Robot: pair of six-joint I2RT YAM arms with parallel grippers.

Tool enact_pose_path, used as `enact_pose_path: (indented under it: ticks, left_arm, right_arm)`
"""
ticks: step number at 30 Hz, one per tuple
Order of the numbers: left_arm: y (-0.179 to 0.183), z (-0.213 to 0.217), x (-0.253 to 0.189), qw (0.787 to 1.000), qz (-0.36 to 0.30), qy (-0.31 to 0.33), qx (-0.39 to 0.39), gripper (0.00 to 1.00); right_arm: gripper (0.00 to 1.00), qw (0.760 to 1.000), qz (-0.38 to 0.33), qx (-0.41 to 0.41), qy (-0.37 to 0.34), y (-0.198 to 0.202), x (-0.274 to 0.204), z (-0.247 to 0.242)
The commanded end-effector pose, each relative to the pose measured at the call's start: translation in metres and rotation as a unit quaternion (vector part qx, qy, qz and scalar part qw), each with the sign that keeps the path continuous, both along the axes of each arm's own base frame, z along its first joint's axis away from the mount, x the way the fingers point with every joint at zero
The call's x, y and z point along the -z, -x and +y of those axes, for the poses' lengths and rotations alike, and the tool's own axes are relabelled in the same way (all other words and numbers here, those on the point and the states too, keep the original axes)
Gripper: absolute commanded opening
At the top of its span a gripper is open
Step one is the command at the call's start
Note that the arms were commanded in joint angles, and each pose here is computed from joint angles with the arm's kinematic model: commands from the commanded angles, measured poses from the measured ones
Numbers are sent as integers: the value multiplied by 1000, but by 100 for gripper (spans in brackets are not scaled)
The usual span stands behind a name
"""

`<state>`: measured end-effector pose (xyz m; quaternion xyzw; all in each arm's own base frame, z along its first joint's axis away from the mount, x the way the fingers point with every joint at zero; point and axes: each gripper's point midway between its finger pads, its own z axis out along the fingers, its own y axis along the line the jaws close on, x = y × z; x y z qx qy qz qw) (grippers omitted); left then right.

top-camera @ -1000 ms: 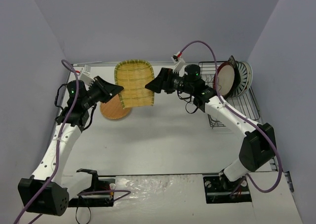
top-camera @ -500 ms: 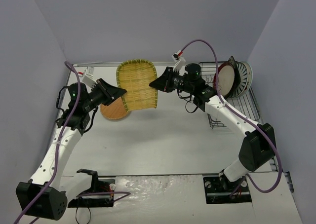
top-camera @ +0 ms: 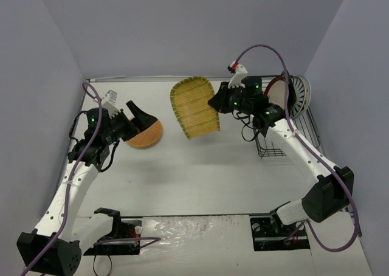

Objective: Load the plates into the dish rack

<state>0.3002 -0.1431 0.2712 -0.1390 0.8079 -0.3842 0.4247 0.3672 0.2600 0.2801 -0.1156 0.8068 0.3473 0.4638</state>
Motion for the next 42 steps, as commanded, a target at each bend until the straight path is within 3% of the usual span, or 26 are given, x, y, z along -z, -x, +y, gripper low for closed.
enact_pose_path:
  ticks: [1, 4, 8, 12, 16, 22, 32, 42]
  left_arm:
    - [10, 38, -2, 991, -8, -130, -37, 97]
    - [33, 83, 33, 965, 46, -243, -88, 97]
    - [45, 110, 54, 943, 62, -305, -118, 97]
    - [45, 125, 70, 926, 76, -347, -127, 97]
    - [40, 134, 85, 914, 88, -375, -130, 97]
    - [38, 135, 89, 913, 83, -377, -134, 97]
    - [37, 141, 86, 907, 82, -387, -143, 97]
    - [38, 141, 85, 908, 79, -385, -146, 97]
  right_arm:
    - [0, 974, -163, 130, 85, -19, -96, -88]
    - [0, 931, -184, 235, 210, -25, -106, -165]
    - [0, 860, -181, 345, 330, -30, -114, -234]
    - [0, 813, -151, 396, 400, -51, -108, -270]
    - [0, 782, -130, 426, 436, -75, -103, -288]
    - [0, 757, -101, 427, 485, -109, -76, -297]
    - [0, 738, -114, 424, 512, -138, -45, -307]
    - [0, 758, -113, 409, 495, -160, 6, -307]
